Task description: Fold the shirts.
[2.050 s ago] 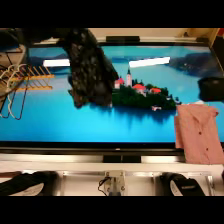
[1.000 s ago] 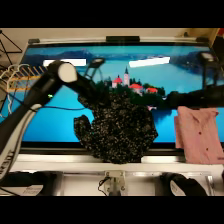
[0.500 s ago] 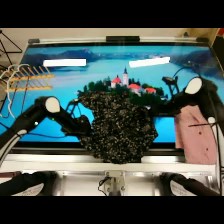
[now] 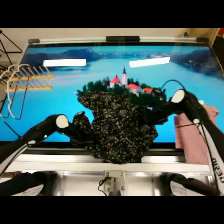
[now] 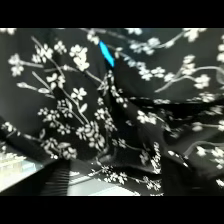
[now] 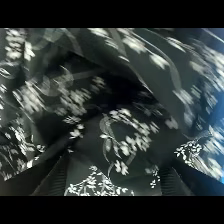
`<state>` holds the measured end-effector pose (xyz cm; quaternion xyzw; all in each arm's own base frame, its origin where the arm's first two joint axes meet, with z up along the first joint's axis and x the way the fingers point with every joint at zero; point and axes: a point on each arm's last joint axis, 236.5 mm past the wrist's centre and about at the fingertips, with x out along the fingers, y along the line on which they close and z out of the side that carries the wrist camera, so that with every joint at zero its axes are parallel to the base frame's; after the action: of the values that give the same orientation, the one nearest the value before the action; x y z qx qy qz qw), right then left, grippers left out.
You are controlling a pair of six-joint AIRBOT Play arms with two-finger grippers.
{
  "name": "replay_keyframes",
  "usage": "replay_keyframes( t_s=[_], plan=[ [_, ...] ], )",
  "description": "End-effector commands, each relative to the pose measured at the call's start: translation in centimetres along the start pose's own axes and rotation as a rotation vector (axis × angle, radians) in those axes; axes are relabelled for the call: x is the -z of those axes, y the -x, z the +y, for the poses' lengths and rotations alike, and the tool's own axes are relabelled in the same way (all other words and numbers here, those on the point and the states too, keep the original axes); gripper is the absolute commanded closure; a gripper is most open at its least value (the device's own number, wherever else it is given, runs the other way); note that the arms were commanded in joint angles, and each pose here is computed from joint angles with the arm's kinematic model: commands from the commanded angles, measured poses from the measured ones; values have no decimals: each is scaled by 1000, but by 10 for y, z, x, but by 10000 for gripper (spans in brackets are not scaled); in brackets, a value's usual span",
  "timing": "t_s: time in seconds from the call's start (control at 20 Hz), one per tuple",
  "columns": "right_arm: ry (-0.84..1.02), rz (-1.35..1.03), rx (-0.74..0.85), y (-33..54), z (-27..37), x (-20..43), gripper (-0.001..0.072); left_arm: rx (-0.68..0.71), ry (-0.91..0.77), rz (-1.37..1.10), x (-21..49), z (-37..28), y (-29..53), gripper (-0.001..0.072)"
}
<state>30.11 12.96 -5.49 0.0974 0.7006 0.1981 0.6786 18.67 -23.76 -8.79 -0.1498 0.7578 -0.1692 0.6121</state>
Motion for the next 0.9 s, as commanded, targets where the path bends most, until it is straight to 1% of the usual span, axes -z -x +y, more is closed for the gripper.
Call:
replay_keyframes(
  t_s=[0.0, 0.05, 0.1, 0.15, 0.2, 0.35, 0.45, 0.55, 0.65, 0.7, 0.75, 0.85],
  plan=[
    [49, 16, -13, -23, 20, -1, 257, -11, 32, 13, -2, 5, -14, 279],
    [65, 18, -12, -26, 25, 0, 548, -13, 31, 17, -1, 6, -15, 363],
    [70, 17, -17, -27, 30, 0, 638, -13, 19, 17, -2, 6, -15, 463],
    [72, 18, -26, -27, 33, 0, 647, -11, -7, 15, -2, 5, -14, 584],
    [69, 18, -36, -27, 35, 1, 647, -8, -46, 15, -3, 2, -11, 655],
    [125, -36, -28, -6, 43, -7, 647, -31, -215, -42, -18, -13, 20, 655],
    [210, -152, 24, 33, 49, -29, 647, -128, -357, -168, -44, -23, 74, 656],
    [312, -351, 127, 102, 59, -64, 647, -260, -486, -371, -72, -39, 161, 656],
    [439, -624, 220, 201, 86, -94, 647, -358, -556, -651, -84, -67, 281, 656],
    [509, -770, 258, 256, 106, -100, 648, -359, -575, -809, -79, -87, 341, 656],
    [567, -936, 287, 317, 130, -99, 647, -329, -593, -978, -65, -109, 403, 656],
    [635, -1244, 299, 428, 175, -75, 648, -206, -619, -1261, -20, -147, 503, 656]
  ],
)
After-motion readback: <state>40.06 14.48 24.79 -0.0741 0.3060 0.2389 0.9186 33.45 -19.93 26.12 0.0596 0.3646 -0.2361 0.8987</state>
